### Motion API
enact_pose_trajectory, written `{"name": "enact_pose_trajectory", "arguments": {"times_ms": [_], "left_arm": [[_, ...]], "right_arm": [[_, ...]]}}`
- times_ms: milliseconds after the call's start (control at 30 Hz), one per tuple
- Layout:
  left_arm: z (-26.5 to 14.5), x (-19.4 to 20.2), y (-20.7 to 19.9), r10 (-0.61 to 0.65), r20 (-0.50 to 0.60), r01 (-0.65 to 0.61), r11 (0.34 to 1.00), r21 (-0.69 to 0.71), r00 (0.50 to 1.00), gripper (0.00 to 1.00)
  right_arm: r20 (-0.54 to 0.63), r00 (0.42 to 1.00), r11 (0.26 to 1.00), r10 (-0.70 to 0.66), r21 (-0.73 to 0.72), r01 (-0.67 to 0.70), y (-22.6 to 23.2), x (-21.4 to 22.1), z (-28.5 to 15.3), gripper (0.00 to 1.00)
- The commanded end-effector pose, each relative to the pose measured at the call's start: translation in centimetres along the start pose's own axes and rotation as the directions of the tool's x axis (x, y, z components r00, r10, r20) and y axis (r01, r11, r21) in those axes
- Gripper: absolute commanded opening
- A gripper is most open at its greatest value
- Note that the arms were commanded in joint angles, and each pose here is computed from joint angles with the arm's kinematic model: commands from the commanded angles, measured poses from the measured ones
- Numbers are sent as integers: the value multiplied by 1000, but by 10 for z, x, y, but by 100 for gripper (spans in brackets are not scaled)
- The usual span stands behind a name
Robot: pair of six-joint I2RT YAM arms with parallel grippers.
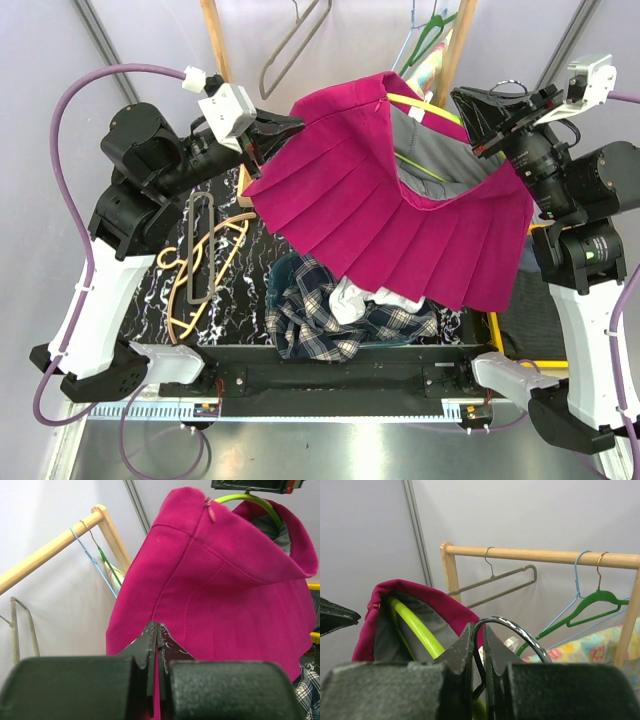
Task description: Remove the skirt from the hanger
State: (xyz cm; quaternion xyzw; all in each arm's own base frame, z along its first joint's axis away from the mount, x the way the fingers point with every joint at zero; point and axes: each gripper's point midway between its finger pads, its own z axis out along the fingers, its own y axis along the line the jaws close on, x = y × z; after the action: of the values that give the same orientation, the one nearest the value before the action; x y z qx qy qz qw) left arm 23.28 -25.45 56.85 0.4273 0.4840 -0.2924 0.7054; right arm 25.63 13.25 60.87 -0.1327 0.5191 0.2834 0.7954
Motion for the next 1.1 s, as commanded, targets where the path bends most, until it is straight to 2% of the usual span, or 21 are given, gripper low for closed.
{"name": "enact_pose_trajectory", "arguments": {"times_ms": [0, 100, 167, 200, 233, 267, 333, 400, 500, 533, 600, 733, 767, 800, 933, 1067], "left_arm": [[-4, -15, -2, 57, 48, -58, 998, 15, 997, 0], [-6, -17, 6, 90, 50, -89, 996, -23, 995, 1], [-12, -36, 21, 111, 85, -103, 990, -98, 990, 12], [-12, -40, 29, 106, 90, -94, 988, -125, 990, 27], [-18, -41, 43, 96, 89, -81, 983, -167, 991, 52], [-21, -47, 49, 29, 113, -8, 982, -186, 993, 87], [-28, -44, 63, -35, 118, 59, 978, -199, 992, 99], [-29, -35, 63, -142, 117, 161, 972, -172, 983, 99], [-28, -30, 45, -243, 102, 247, 968, -33, 965, 99], [-28, -30, 29, -267, 79, 262, 962, 71, 960, 99], [-25, -27, 15, -356, 38, 344, 921, 184, 934, 99], [-30, -25, -19, -486, -88, 473, 769, 429, 869, 99], [-29, -28, -20, -527, -100, 510, 732, 451, 844, 99], [-28, -25, -18, -533, -107, 519, 727, 450, 839, 99], [-26, -11, -6, -520, -89, 508, 761, 403, 850, 99], [-20, -3, -1, -530, -93, 520, 758, 394, 843, 99]], "right_arm": [[206, 979, 998, -12, -54, 23, 23, -72, -9, 0], [203, 979, 999, -18, -46, 27, 22, -72, -12, 0], [195, 981, 999, -20, -37, 27, 21, -70, -14, 0], [193, 981, 999, -21, -38, 29, 21, -70, -15, 0], [191, 981, 999, -22, -36, 29, 22, -70, -17, 0], [191, 981, 999, -23, -37, 31, 22, -70, -18, 0], [188, 982, 999, -23, -39, 31, 23, -70, -19, 0], [192, 981, 999, -22, -43, 31, 24, -71, -20, 0], [194, 981, 998, -17, -52, 27, 26, -73, -20, 0], [194, 981, 998, -13, -57, 25, 27, -74, -19, 0], [195, 981, 998, -3, -62, 16, 28, -75, -19, 0], [203, 979, 997, 11, -74, 4, 30, -79, -17, 0], [205, 979, 997, 19, -78, -3, 32, -81, -18, 0], [206, 978, 997, 22, -80, -5, 32, -81, -17, 0], [215, 976, 995, 38, -98, -18, 36, -87, -18, 0], [219, 973, 993, 69, -109, -46, 38, -89, -17, 0]]}}
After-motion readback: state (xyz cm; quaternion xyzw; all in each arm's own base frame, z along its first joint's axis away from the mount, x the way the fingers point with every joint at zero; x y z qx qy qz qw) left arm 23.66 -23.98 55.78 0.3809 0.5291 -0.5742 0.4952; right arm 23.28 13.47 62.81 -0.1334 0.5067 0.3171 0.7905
